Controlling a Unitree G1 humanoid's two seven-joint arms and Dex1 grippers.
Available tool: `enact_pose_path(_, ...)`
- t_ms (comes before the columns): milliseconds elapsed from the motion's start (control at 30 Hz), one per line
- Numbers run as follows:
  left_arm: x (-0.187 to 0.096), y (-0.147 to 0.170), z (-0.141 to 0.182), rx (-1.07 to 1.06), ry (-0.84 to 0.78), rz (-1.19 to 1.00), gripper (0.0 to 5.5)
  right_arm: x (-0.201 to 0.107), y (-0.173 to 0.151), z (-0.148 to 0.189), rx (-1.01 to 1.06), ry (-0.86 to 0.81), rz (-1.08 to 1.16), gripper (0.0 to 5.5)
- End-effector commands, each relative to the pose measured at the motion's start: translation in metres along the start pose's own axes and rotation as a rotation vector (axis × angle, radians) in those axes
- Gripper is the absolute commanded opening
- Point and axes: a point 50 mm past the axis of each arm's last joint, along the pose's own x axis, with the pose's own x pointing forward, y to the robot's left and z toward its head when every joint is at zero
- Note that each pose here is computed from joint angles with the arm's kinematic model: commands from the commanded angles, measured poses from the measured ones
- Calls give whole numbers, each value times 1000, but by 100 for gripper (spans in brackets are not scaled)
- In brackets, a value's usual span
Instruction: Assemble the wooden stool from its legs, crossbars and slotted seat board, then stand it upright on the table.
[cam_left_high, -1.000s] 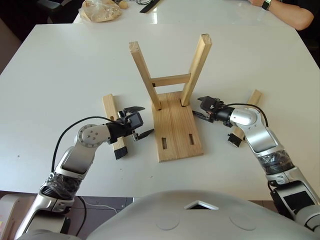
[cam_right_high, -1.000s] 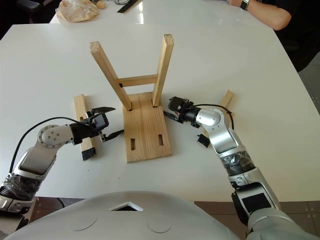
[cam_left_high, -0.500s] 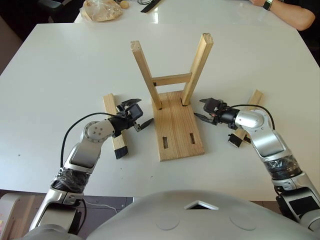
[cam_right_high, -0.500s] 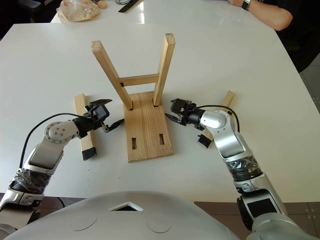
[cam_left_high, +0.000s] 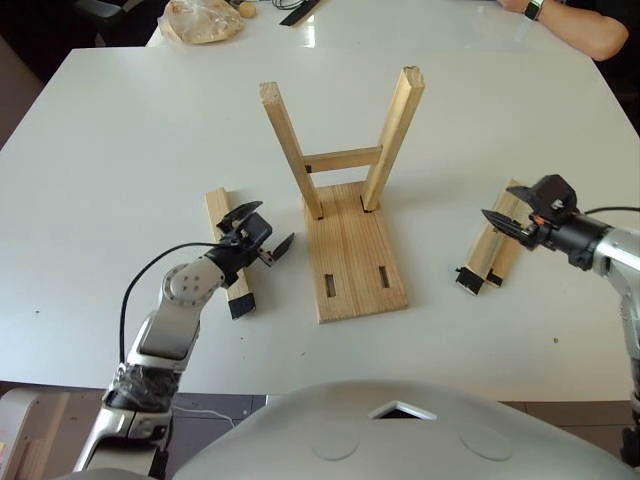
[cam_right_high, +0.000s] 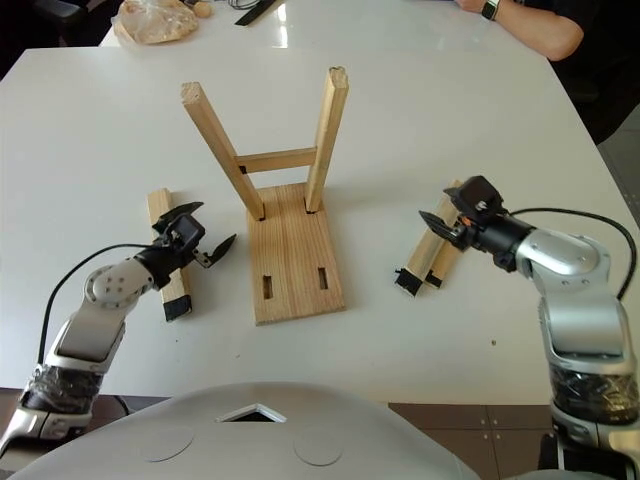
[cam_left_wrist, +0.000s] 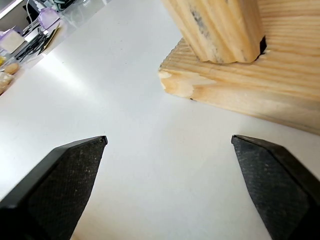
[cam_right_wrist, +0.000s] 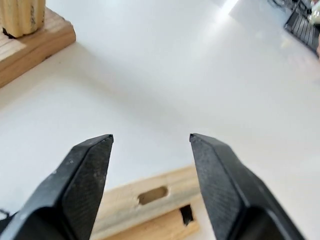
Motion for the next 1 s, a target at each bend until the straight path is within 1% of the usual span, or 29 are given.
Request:
enact_pose_path(33,-6,-16,1,-33,-1,-15,461,-4,-15,0,77,9,-183,302)
enact_pose_path(67,-7,-17,2,-33,0,-10,461,-5,-18,-3,112,18,-221,307)
enact_pose_path(133,-9,-17,2,-38,6,7,461,-9,-17,-11,200,51,-286,337)
enact_pose_path(233,-14,-15,1,-41,18,27,461,-20,-5,-25,286,138,-329,380)
enact_pose_path(367,-22,-17,0,-45,36,45,461,-36,24,-32,374,236,-217,380)
enact_pose_path(500,-21,-23,1,-43,37,34,461,-40,43,-30,421,276,-130,380)
enact_pose_path(800,-17,-23,3,-21,38,5,461,-25,56,-28,506,246,-139,380)
enact_pose_path(1000,-15,-28,2,-18,44,-23,461,-18,52,-33,489,243,-174,380)
